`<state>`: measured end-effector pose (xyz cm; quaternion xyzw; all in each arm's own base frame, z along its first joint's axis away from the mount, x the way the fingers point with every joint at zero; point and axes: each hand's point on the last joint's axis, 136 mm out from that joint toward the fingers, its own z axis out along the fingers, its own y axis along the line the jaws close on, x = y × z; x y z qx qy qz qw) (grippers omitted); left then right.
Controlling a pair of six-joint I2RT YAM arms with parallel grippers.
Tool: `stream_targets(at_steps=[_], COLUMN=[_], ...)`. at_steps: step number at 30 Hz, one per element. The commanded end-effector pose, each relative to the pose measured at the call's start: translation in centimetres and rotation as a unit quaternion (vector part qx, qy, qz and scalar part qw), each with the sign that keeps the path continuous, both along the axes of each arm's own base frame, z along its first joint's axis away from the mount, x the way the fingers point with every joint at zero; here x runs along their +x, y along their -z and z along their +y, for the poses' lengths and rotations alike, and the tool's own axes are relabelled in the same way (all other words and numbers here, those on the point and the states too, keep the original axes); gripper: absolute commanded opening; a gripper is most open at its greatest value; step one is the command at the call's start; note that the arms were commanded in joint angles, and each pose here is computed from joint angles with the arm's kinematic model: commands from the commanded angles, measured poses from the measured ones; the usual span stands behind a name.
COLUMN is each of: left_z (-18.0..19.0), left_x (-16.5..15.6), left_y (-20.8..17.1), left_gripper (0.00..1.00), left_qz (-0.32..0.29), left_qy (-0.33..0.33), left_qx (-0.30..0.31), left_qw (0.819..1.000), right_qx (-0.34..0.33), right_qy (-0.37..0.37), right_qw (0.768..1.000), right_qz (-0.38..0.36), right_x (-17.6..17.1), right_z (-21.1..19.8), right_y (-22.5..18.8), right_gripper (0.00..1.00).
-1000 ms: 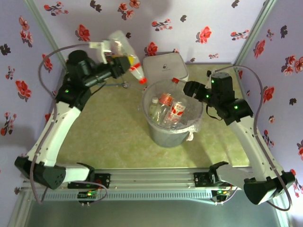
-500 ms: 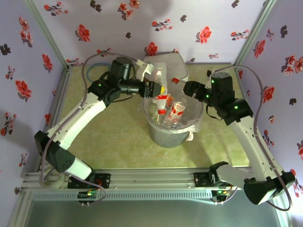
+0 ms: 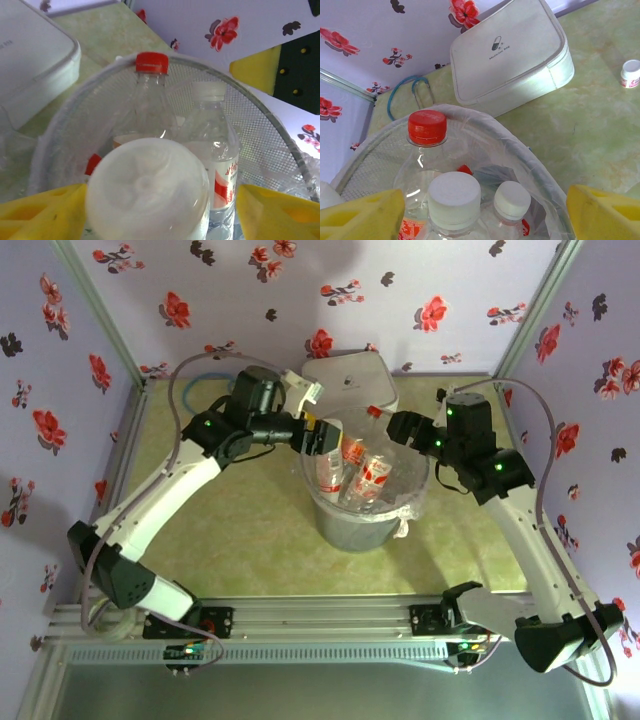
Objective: Put the plastic bottles in the bin
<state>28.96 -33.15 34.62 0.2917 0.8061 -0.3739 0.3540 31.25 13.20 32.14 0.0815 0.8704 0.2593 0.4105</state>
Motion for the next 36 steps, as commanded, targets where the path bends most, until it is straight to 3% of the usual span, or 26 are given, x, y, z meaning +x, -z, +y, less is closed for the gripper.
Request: stream_targets(at_steps=[1,7,14,19,23,26,31,36], left_z=[0.3,-0.3,-2.5,-4.2,-3.9,-3.4,-0.6,3.3], left_x=[1.0,3.7,4.0,2.4,2.4,2.8,4.2,5.2], left_y=[-4.3,-3.7,-1.4,1.7,1.1,-0.9,-4.8,-7.0], left_gripper=[0.68,0.52,0.38,0.37,0.37,0.41,0.59,0.70], left_qz=[-0.071,-0.077,-0.058,-0.037,-0.045,-0.063,-0.087,-0.107], left_qy=[-0.024,-0.067,-0.053,-0.023,-0.026,-0.036,-0.077,-0.120], left_qx=[-0.031,-0.023,-0.012,0.017,0.013,-0.008,-0.056,-0.078], left_qw=[0.997,0.995,0.997,0.999,0.999,0.997,0.992,0.984], right_qx=[0.011,0.005,0.010,0.010,0.010,0.005,-0.005,-0.008], right_qy=[0.000,0.002,0.001,0.001,0.003,0.011,0.037,0.073], right_qw=[1.000,1.000,1.000,1.000,1.000,1.000,0.998,0.995], right_qz=[-0.016,-0.012,-0.007,-0.007,-0.010,-0.024,-0.055,-0.069], right_x=[0.5,0.3,0.6,0.7,0.8,0.7,0.4,-0.1], right_z=[0.1,-0.1,0.2,0.2,0.2,-0.2,-1.7,-3.6], right_y=[-1.2,-1.0,-0.5,-0.4,-0.6,-1.4,-3.2,-3.9], right_gripper=[0.85,0.85,0.85,0.85,0.85,0.85,0.85,0.86])
